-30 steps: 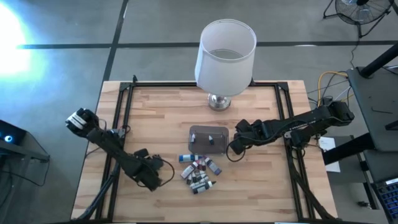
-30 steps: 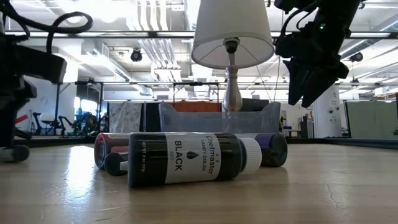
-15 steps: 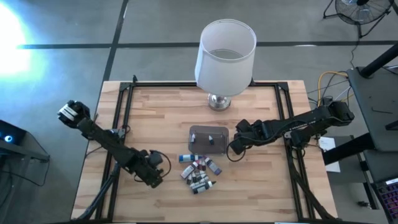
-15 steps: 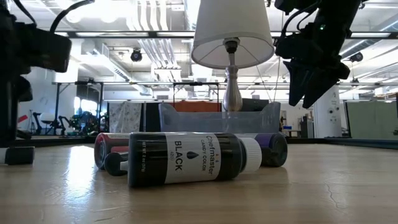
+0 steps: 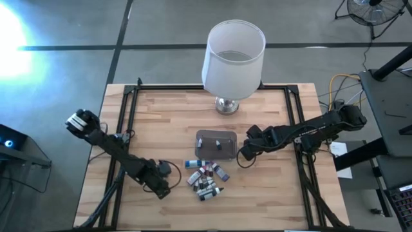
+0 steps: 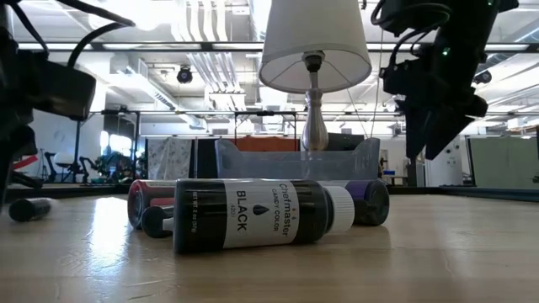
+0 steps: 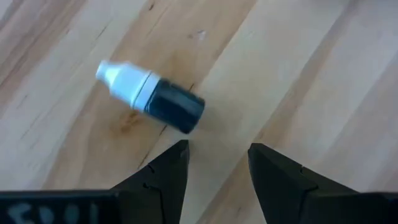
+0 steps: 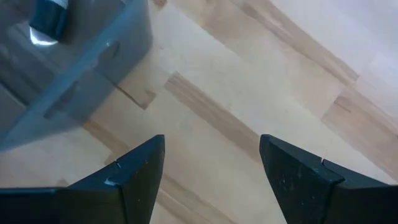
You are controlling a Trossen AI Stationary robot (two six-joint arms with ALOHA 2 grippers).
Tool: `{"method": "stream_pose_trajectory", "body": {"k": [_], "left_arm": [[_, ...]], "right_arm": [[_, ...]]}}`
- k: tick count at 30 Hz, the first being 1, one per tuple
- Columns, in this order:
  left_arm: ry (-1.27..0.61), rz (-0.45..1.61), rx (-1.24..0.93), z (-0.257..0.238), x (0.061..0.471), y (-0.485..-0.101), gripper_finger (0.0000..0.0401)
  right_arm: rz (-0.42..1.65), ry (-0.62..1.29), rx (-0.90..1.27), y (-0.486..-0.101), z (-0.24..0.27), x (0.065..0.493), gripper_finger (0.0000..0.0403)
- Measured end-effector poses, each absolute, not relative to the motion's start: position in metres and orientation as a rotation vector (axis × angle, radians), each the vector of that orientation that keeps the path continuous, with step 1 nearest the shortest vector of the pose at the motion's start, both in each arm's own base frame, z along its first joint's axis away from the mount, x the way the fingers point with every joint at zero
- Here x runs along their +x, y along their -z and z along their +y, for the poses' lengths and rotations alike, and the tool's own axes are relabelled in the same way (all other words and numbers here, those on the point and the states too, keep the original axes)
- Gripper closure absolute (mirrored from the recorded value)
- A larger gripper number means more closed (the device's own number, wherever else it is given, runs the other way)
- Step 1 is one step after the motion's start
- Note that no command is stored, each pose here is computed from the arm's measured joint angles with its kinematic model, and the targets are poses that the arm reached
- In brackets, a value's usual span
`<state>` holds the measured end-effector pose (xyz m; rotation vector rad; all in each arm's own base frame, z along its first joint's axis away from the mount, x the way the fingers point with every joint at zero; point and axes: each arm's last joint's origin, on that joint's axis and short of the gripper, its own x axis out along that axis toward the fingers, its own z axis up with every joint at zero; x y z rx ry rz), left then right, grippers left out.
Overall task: Pick & Place food coloring
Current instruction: Put the small black food coloring into the black bin
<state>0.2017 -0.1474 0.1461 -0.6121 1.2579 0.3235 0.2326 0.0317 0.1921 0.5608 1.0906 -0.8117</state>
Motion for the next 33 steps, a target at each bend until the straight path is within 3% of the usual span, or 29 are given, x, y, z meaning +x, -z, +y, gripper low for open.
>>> {"method": "stream_pose_trajectory", "body": {"k": [5, 11, 20, 33], "left_arm": [[-0.382, 1.310, -0.572, -0.143, 0.196, -0.153, 0.0250], [-0.614, 1.202, -0.872, -0.132, 0.196, -0.166, 0.0250], [-0.762, 1.162, -0.945, -0.116, 0.206, -0.160, 0.0249], [-0.813, 1.193, -0.966, -0.106, 0.218, -0.146, 0.0249]], "right_arm": [[1.093, 0.808, 0.558, -0.192, 0.032, 0.232, 0.0147], [1.087, 0.807, 0.557, -0.192, 0.032, 0.233, 0.0147], [1.084, 0.804, 0.556, -0.192, 0.032, 0.233, 0.0147], [1.079, 0.805, 0.559, -0.192, 0.032, 0.234, 0.0147]]}}
